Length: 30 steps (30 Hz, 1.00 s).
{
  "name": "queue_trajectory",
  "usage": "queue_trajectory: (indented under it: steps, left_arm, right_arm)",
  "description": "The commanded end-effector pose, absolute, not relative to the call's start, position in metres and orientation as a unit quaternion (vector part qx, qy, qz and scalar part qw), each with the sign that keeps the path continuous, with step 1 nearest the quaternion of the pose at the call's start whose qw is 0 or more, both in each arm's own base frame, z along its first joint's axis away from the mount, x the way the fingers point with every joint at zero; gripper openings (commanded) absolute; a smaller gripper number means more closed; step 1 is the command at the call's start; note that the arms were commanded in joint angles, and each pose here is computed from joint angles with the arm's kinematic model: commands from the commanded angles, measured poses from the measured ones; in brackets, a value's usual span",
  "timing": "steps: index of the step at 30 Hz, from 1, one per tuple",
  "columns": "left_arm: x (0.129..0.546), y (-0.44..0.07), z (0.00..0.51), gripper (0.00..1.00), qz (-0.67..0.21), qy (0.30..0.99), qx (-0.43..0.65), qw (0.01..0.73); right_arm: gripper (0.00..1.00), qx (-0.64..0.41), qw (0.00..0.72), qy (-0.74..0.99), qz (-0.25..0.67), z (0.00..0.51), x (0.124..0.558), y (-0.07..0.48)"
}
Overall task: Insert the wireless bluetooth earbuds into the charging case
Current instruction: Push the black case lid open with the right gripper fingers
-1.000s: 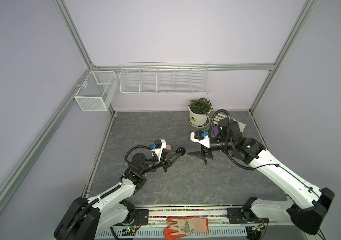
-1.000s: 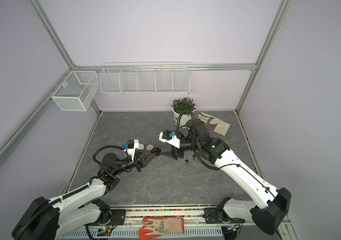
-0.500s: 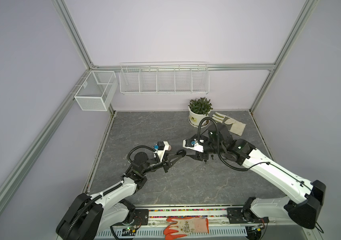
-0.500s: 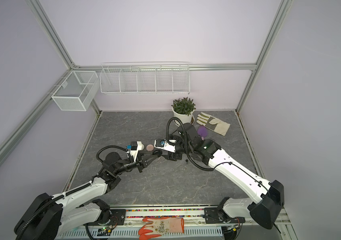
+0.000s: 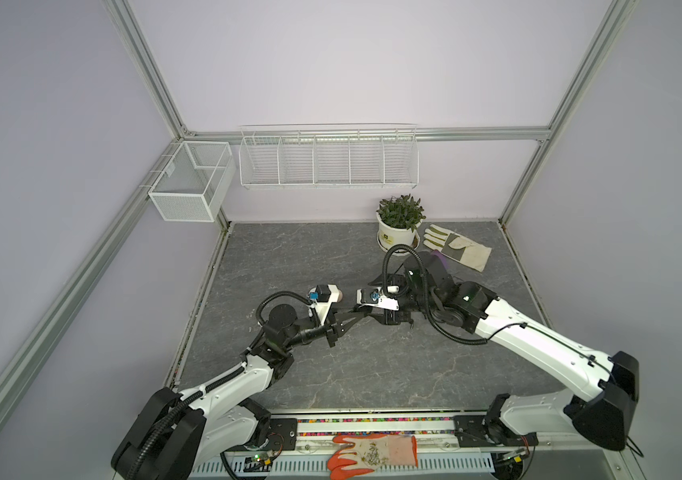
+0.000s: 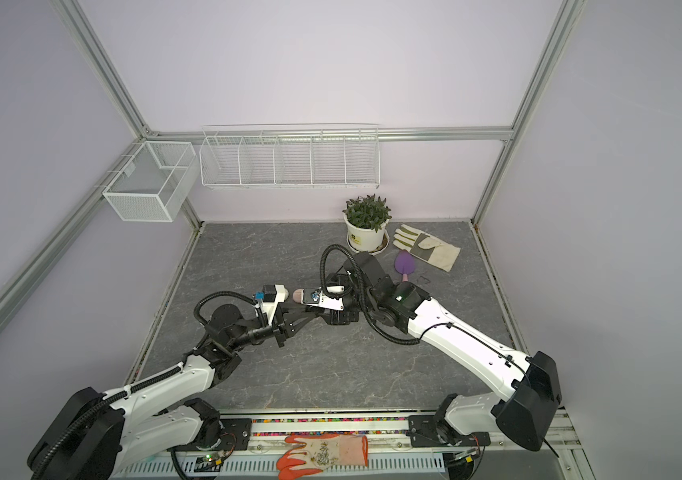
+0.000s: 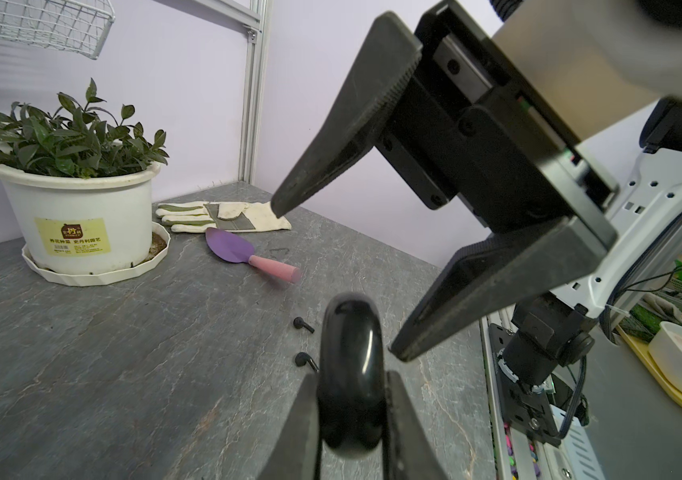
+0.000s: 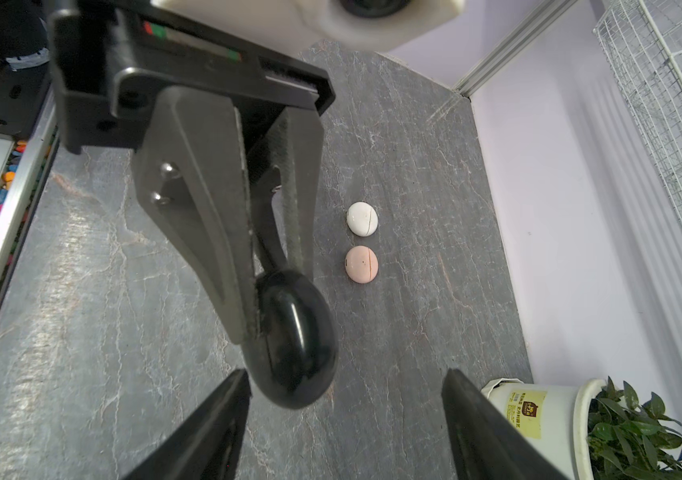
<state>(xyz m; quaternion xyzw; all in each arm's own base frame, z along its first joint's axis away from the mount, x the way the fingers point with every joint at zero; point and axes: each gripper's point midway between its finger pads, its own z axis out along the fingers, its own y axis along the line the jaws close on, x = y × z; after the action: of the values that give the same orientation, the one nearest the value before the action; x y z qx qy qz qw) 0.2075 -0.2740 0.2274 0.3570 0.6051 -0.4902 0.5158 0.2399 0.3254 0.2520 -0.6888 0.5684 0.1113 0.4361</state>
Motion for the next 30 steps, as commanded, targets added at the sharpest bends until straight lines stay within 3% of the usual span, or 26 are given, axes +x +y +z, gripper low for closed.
queue_trajectory:
  steps: [1,30]
  left_arm:
    - [0.204,-0.273,0.225,0.00,-0.487,0.603,0.365,0.515]
    - [0.203,-0.275,0.222,0.00,-0.490,0.608,0.367,0.505]
  right_arm:
    - [0.75,-0.693,0.447,0.554,0.112,0.257,0.242,0.335]
    - [0.74,-0.656,0.476,0.579,0.086,0.268,0.263,0.338]
